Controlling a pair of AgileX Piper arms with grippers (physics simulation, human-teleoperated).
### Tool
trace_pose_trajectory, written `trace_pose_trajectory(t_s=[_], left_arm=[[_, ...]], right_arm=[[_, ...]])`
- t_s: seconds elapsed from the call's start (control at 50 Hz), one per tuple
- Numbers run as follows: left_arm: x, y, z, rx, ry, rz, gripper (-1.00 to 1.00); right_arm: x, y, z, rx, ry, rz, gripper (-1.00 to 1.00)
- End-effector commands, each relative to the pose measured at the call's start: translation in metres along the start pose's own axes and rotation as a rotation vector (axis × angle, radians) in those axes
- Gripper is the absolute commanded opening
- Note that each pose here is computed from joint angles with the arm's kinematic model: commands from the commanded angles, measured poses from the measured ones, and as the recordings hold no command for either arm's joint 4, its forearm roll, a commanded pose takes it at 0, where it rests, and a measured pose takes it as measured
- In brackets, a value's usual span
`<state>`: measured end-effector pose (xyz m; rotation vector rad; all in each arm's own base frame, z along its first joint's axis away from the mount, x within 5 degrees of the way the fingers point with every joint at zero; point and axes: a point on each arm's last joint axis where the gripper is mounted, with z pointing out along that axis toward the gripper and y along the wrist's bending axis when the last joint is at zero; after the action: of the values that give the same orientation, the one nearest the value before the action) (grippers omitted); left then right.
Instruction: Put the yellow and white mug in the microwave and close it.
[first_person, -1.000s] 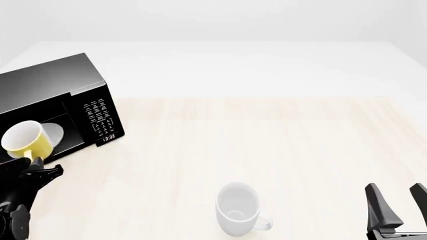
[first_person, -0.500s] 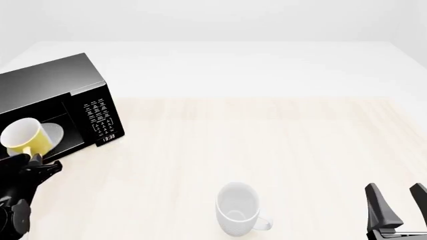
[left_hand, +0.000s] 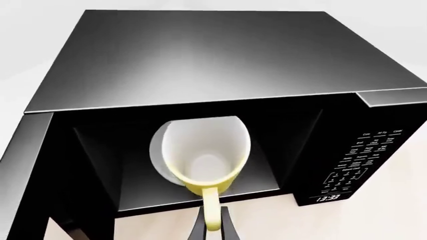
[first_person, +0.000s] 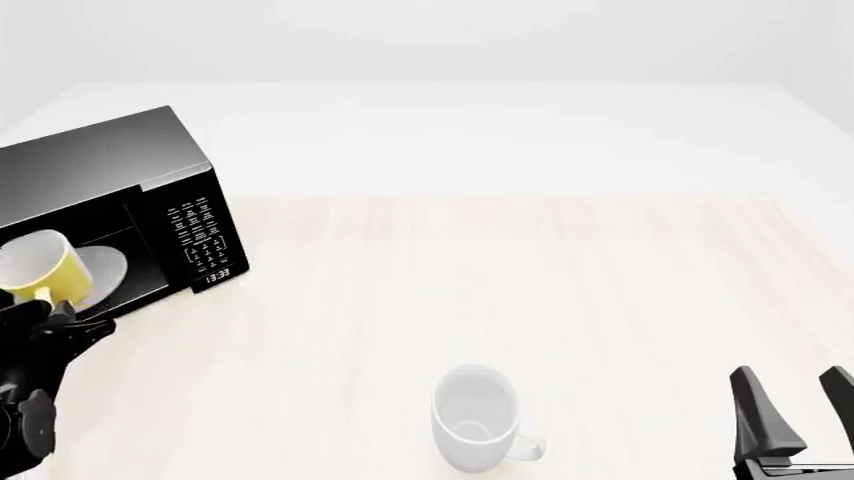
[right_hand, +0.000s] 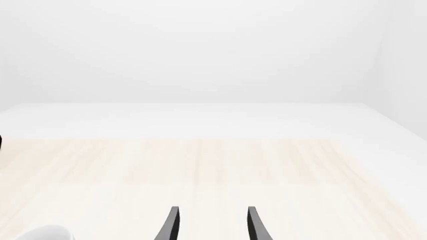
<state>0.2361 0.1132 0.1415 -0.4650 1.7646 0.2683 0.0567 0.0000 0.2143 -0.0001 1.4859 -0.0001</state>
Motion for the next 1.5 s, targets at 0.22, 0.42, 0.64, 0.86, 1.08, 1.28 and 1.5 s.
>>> trace_pose_trajectory(t_s=[0.22, 0.42, 0.64, 0.86, 1.08, 1.28, 1.5], left_arm=[[-0.015, 0.004, 0.019, -0.016, -0.033, -0.001, -1.0], [-0.019, 0.007, 0.023, -0.024, -0.045, 0.0, -1.0], [-0.018, 0.009, 0.029, -0.031, -0.047, 0.004, -1.0], [-0.018, 0.008, 0.04, -0.028, -0.038, 0.002, -1.0], [-0.013, 0.006, 0.049, -0.02, -0.025, -0.001, -1.0], [-0.005, 0.008, 0.053, -0.026, -0.003, 0.007, -1.0], [-0.002, 0.011, 0.054, -0.036, 0.005, 0.008, -1.0]], right_arm=[[0.0, 0.0, 0.0, 0.0, 0.0, 0.0, 1.0], [0.0, 0.0, 0.0, 0.0, 0.0, 0.0, 1.0], [0.0, 0.0, 0.0, 0.0, 0.0, 0.0, 1.0], [0.0, 0.0, 0.0, 0.0, 0.0, 0.0, 1.0], [0.0, 0.0, 0.0, 0.0, 0.0, 0.0, 1.0], [0.0, 0.0, 0.0, 0.0, 0.0, 0.0, 1.0], [0.0, 0.0, 0.0, 0.0, 0.0, 0.0, 1.0]])
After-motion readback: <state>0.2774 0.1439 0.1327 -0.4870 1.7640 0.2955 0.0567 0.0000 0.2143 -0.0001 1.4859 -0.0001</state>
